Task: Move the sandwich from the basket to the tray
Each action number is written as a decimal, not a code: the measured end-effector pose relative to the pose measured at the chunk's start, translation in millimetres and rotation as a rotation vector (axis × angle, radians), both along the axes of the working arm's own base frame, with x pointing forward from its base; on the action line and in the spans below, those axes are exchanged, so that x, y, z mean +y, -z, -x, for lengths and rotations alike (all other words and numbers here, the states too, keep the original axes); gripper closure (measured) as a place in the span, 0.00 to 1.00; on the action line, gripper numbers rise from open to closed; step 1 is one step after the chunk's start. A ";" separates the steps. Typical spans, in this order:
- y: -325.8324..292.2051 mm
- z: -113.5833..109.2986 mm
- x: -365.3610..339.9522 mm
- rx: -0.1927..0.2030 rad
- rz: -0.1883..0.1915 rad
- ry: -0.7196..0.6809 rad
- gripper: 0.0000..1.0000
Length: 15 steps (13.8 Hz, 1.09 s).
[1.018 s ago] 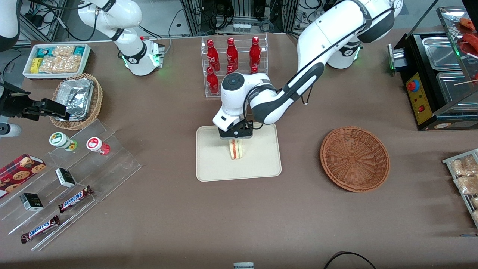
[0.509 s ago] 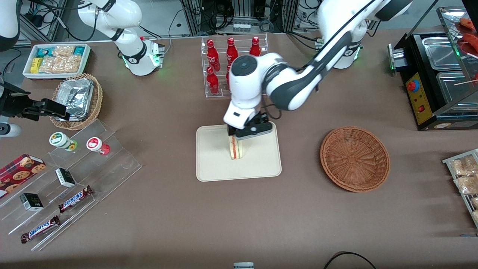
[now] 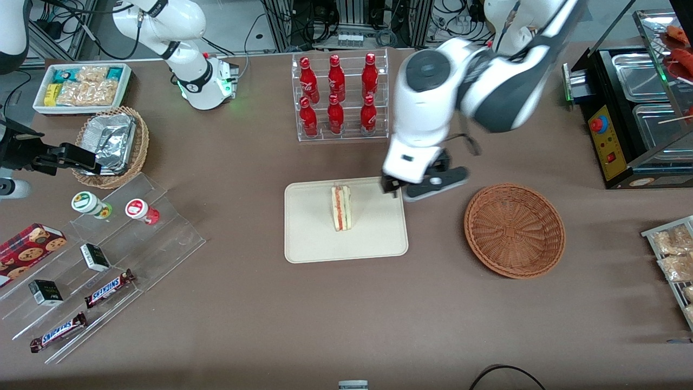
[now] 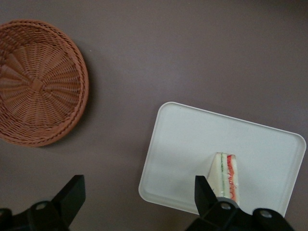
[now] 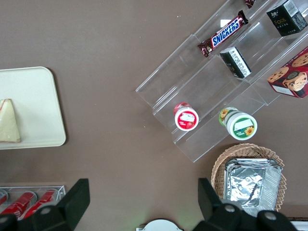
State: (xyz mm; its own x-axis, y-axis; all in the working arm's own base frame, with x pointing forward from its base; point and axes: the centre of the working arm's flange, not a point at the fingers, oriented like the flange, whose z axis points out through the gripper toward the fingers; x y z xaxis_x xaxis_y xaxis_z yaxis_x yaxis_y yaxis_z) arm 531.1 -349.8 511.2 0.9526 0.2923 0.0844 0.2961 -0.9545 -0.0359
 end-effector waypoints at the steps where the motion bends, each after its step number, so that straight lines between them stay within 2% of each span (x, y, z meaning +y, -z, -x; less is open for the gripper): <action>1: -13.9 -4.0 22.1 0.016 0.002 0.017 0.00; 4: -42.3 -12.5 83.6 0.065 0.000 0.087 0.00; 6: -50.3 -18.8 125.3 0.104 -0.018 0.143 0.00; 7: -53.6 -24.1 149.9 0.121 -0.007 0.162 0.00; 10: -71.5 -31.8 234.0 0.155 0.063 0.231 0.00; 15: -97.3 -12.3 319.1 0.188 0.078 0.330 0.00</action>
